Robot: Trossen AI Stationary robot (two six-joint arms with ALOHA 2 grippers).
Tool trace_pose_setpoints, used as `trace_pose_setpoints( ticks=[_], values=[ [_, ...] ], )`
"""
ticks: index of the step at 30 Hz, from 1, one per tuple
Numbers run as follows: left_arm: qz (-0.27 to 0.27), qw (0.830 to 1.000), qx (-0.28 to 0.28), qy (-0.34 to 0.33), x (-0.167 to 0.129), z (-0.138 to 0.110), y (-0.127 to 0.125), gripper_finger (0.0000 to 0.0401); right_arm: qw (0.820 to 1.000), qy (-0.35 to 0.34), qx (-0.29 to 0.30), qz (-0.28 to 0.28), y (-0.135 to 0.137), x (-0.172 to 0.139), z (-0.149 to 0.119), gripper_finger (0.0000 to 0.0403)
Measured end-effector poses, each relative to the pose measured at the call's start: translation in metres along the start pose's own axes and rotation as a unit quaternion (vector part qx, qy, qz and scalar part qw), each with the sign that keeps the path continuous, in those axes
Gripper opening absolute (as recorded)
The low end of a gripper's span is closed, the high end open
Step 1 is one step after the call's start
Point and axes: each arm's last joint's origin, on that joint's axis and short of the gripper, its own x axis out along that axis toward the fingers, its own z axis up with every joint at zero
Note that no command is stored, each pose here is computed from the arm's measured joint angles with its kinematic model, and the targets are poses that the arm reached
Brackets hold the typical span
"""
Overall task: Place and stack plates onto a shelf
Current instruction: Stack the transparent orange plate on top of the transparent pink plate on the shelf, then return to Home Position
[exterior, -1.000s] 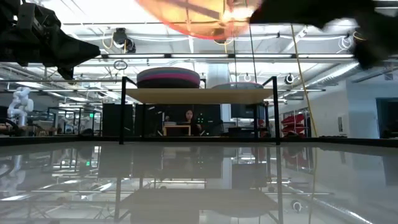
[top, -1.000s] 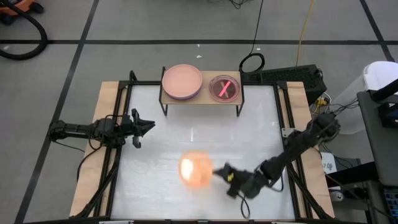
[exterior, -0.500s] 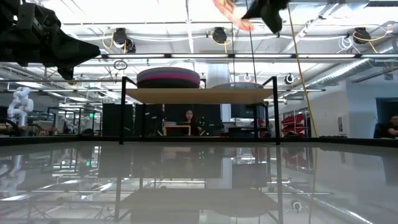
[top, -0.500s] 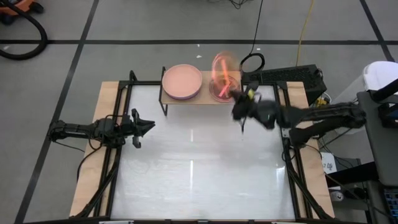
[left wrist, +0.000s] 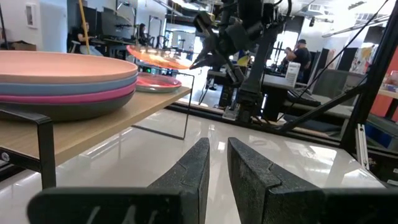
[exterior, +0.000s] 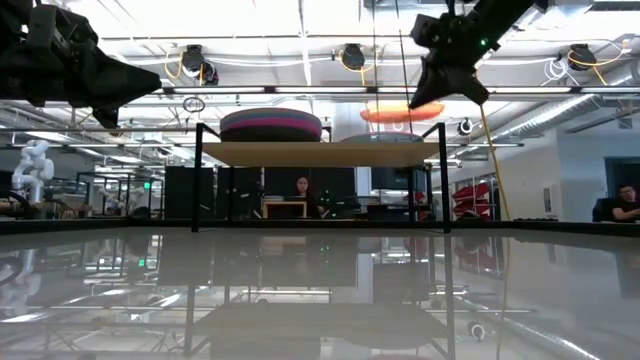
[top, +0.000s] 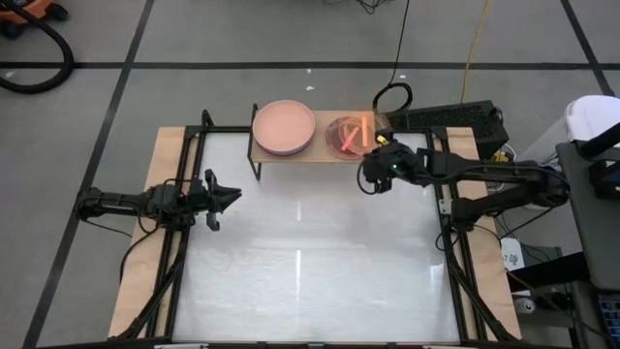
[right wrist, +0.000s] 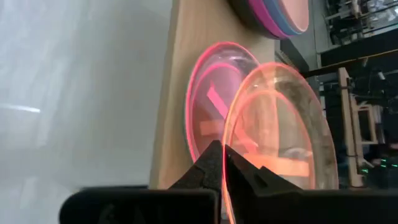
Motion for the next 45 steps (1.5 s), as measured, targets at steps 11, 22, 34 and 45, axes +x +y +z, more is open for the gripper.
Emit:
trace_pose_setpoints(
  ticks=[11,22,34,45],
  values=[
    [0.000,1.000,0.000,0.000,0.000,0.000,0.000,0.0062,1.000,0.004,0.003,0.026,0.010,0.022,0.007,0.0000],
    [0.000,1.000,0.000,0.000,0.000,0.000,0.000,0.0062,0.999,0.019,-0.005,0.037,0.020,0.042,0.012,0.0000],
    [0.000,1.000,0.000,0.000,0.000,0.000,0.000,0.0062,0.998,-0.045,0.037,-0.021,0.003,0.030,0.021,0.0049],
    [0.000,1.000,0.000,0.000,0.000,0.000,0.000,0.0062,0.996,-0.067,0.054,-0.038,-0.005,0.014,0.020,0.0136]
  ],
)
